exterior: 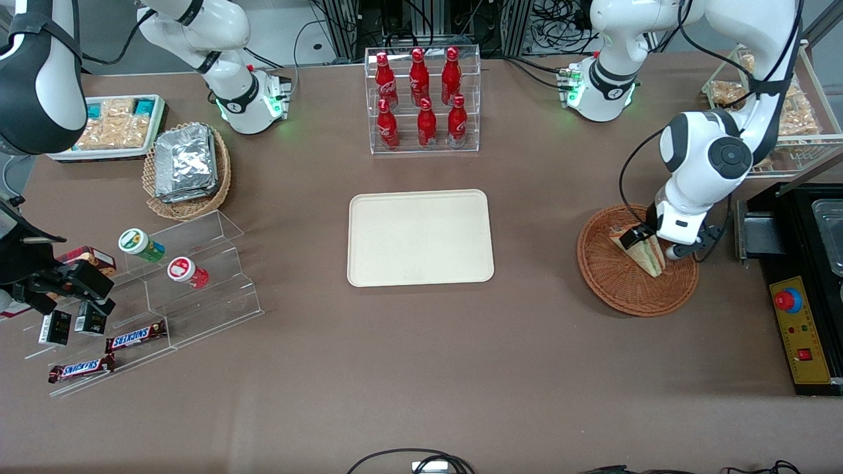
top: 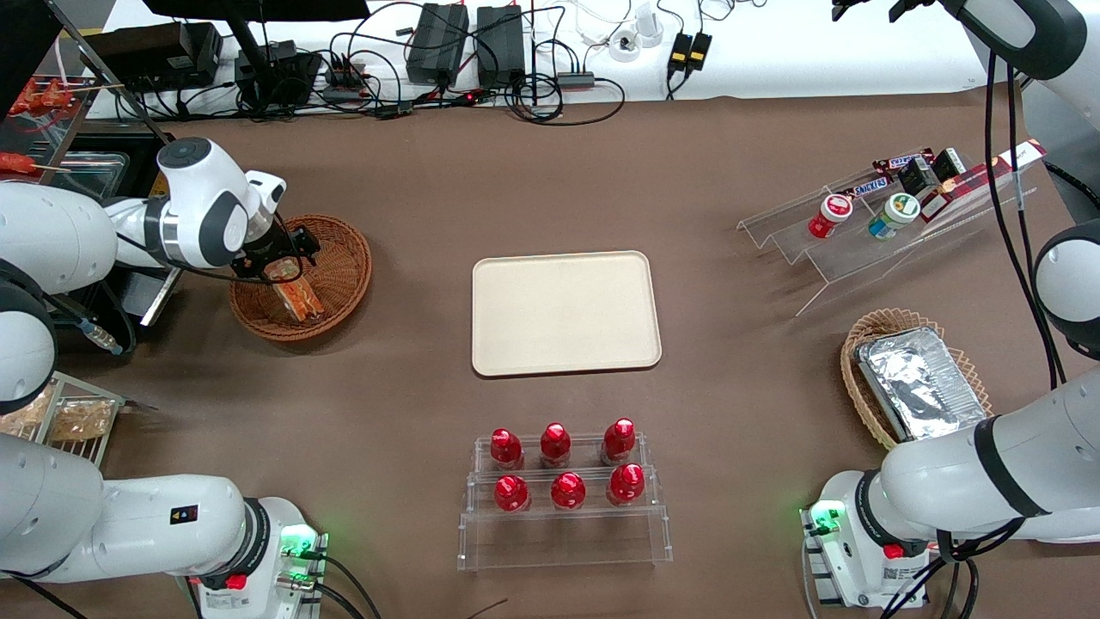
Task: Place sandwich from basket to tray
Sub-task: 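Lower the open left gripper around the sandwich and close it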
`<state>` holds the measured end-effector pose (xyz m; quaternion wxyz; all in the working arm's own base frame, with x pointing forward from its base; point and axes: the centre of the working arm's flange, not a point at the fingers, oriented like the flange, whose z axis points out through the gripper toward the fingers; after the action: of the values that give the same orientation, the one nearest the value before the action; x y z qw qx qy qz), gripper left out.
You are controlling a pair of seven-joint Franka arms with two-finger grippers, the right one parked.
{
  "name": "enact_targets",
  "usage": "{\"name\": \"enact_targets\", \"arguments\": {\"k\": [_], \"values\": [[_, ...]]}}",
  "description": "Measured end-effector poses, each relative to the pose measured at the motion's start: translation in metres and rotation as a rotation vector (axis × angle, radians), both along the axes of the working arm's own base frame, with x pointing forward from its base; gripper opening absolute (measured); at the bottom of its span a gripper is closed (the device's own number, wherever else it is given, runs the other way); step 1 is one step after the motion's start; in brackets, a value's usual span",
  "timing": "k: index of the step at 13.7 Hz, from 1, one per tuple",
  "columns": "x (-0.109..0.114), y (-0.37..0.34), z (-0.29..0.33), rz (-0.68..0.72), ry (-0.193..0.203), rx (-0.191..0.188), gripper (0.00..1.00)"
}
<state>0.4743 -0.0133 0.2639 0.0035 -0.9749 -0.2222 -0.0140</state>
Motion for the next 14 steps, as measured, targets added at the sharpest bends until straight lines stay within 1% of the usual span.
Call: {"name": "enact_targets", "arguments": {"k": [2, 4, 7, 10, 11, 14], "values": [[-0.006, 0.004, -0.009, 0.008, -0.009, -0.002, 1.00], [-0.009, 0.007, -0.017, 0.015, -0.006, -0.004, 1.00], [-0.009, 0.015, -0.025, 0.032, -0.002, -0.007, 1.00], [-0.009, 0.018, -0.030, 0.052, -0.007, -0.009, 0.97], [-0.008, 0.017, -0.032, 0.068, -0.009, -0.011, 0.89], [-0.008, 0.017, -0.038, 0.097, -0.013, -0.014, 0.52]]}}
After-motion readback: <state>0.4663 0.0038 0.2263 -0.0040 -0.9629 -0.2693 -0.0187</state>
